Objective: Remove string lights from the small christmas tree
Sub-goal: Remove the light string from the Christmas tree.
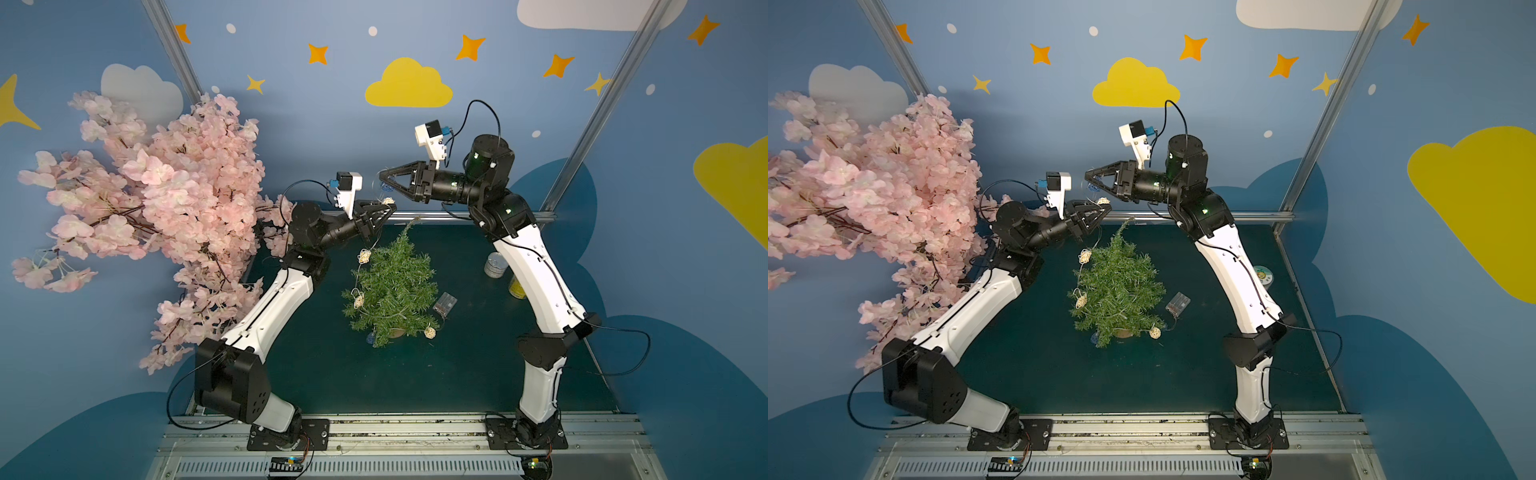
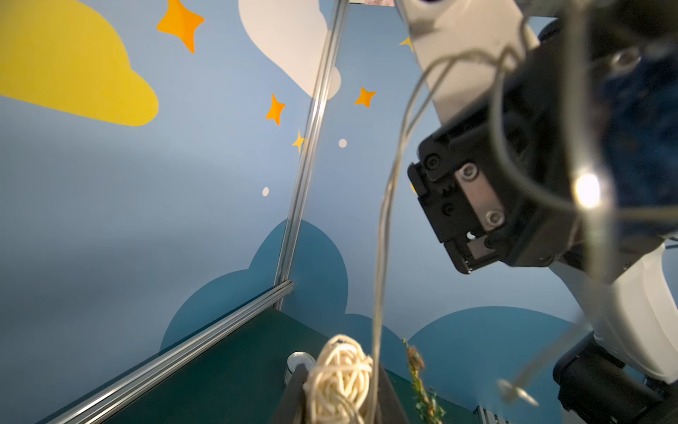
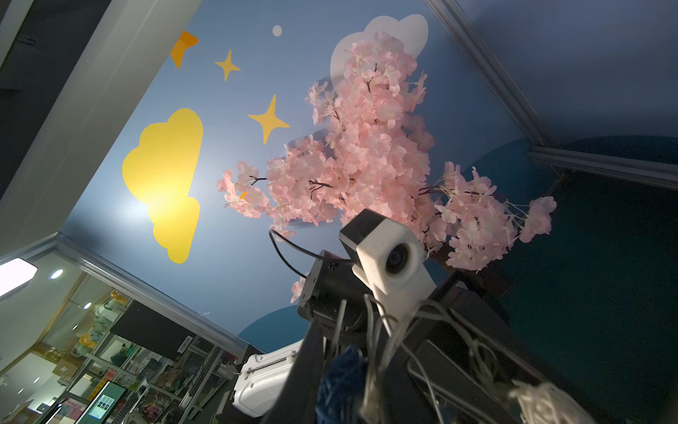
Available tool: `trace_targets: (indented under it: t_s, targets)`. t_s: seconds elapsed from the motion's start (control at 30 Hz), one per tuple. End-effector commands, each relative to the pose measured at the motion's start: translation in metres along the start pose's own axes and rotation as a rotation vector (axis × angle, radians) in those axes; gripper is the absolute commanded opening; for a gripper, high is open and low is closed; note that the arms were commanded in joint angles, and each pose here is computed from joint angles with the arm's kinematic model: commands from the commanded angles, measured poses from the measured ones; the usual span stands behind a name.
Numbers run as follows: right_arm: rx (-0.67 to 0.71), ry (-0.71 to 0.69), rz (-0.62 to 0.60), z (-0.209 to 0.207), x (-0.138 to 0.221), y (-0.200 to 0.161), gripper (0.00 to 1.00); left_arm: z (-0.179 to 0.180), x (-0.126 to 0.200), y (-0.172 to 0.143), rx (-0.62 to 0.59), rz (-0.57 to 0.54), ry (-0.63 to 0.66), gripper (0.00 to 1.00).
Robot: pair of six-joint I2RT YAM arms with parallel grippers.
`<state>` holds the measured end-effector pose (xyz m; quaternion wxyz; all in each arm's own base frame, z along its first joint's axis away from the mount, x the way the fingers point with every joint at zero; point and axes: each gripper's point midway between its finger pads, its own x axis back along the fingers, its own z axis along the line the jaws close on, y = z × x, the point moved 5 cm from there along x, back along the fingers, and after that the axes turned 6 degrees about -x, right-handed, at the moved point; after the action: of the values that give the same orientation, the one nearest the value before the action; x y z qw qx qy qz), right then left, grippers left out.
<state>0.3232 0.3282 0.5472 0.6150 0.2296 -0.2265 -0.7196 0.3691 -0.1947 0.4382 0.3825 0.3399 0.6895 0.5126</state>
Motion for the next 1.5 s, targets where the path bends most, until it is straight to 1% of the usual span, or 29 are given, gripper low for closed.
trace_targets:
  t_s: [0.0, 0.03, 0.13, 0.23, 0.27, 0.4, 0.63, 0.8, 0.93, 1.07, 1.13, 1.23, 1.37, 1.47]
  targets:
    - [0.053, -0.067, -0.023, -0.005, 0.026, 0.008, 0.36, 0.010, 0.018, 0.014, 0.018, 0.012, 0.143, 0.19]
    - [0.063, -0.097, -0.028, -0.012, 0.030, 0.009, 0.45, 0.012, 0.024, 0.015, 0.018, 0.016, 0.175, 0.19]
    - [0.117, -0.177, -0.042, -0.020, 0.040, 0.004, 0.66, 0.013, 0.035, 0.018, 0.002, 0.051, 0.233, 0.18]
    - [0.165, -0.225, -0.053, -0.018, 0.049, -0.004, 0.77, 0.009, 0.045, 0.019, -0.002, 0.081, 0.268, 0.18]
    - [0.174, -0.243, -0.060, -0.018, 0.052, -0.006, 0.78, 0.008, 0.047, 0.019, -0.001, 0.090, 0.277, 0.18]
    - [0.201, -0.326, -0.066, -0.020, 0.067, -0.018, 0.80, 0.001, 0.059, 0.023, -0.022, 0.112, 0.325, 0.17]
    - [0.236, -0.443, -0.014, -0.030, 0.080, -0.058, 0.80, -0.026, 0.086, 0.044, -0.069, 0.115, 0.407, 0.17]
    - [0.236, -0.499, 0.039, -0.042, 0.084, -0.080, 0.81, -0.053, 0.104, 0.058, -0.062, 0.088, 0.413, 0.16]
    - [0.236, -0.522, 0.066, -0.049, 0.081, -0.095, 0.81, -0.071, 0.117, 0.063, -0.067, 0.078, 0.408, 0.16]
    - [0.243, -0.541, 0.101, -0.054, 0.074, -0.108, 0.81, -0.079, 0.123, 0.060, -0.044, 0.093, 0.401, 0.16]
    - [0.241, -0.556, 0.108, -0.056, 0.073, -0.112, 0.82, -0.082, 0.125, 0.053, -0.027, 0.111, 0.394, 0.16]
    - [0.244, -0.577, 0.102, -0.059, 0.076, -0.115, 0.81, -0.084, 0.134, 0.043, -0.034, 0.141, 0.428, 0.16]
    - [0.243, -0.584, 0.102, -0.060, 0.080, -0.120, 0.82, -0.073, 0.142, 0.032, -0.074, 0.205, 0.522, 0.16]
    - [0.236, -0.584, 0.117, -0.063, 0.077, -0.127, 0.82, -0.059, 0.134, 0.028, -0.084, 0.217, 0.543, 0.16]
